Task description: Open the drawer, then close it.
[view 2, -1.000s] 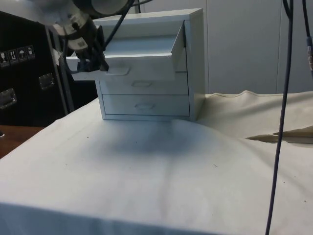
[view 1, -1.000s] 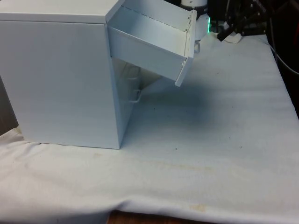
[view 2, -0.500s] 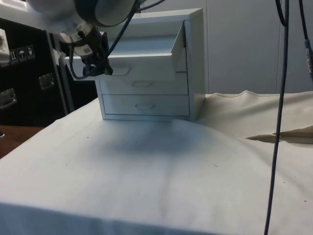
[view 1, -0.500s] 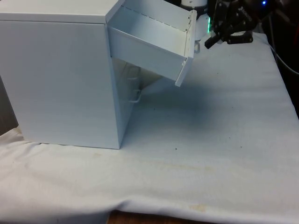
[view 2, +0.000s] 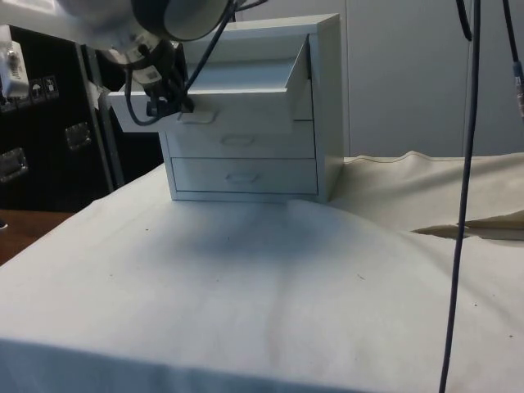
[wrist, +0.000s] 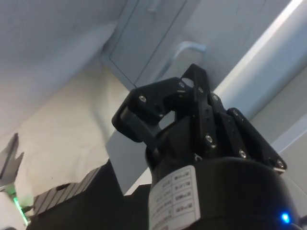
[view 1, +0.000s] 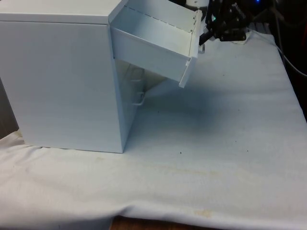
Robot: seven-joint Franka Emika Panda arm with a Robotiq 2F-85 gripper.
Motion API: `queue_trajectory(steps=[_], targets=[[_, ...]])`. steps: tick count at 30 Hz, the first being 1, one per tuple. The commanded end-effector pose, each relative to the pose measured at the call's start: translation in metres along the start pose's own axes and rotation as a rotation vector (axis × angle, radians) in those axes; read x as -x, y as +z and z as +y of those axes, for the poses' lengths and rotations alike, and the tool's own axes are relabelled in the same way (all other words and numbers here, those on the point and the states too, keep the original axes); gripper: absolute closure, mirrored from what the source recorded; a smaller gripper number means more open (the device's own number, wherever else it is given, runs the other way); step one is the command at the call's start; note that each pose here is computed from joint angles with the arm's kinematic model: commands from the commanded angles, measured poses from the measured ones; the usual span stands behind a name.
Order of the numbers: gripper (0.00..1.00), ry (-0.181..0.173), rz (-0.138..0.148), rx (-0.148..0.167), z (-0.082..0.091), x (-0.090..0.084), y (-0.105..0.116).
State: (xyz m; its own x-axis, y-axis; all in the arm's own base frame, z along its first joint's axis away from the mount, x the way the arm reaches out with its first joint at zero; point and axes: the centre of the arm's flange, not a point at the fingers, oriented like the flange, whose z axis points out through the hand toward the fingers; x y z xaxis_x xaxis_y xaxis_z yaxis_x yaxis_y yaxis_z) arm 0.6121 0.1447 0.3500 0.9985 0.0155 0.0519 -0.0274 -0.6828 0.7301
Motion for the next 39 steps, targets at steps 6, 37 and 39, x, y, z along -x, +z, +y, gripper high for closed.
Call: queue_trajectory(steps=[6,37,39], targets=[[1.00,-0.017,0.018,0.032,0.010,0.001,-0.004],[1.00,-0.057,0.061,0.142,0.056,0.005,-0.010],[1.00,-0.057,0.061,0.143,0.060,0.005,-0.008]])
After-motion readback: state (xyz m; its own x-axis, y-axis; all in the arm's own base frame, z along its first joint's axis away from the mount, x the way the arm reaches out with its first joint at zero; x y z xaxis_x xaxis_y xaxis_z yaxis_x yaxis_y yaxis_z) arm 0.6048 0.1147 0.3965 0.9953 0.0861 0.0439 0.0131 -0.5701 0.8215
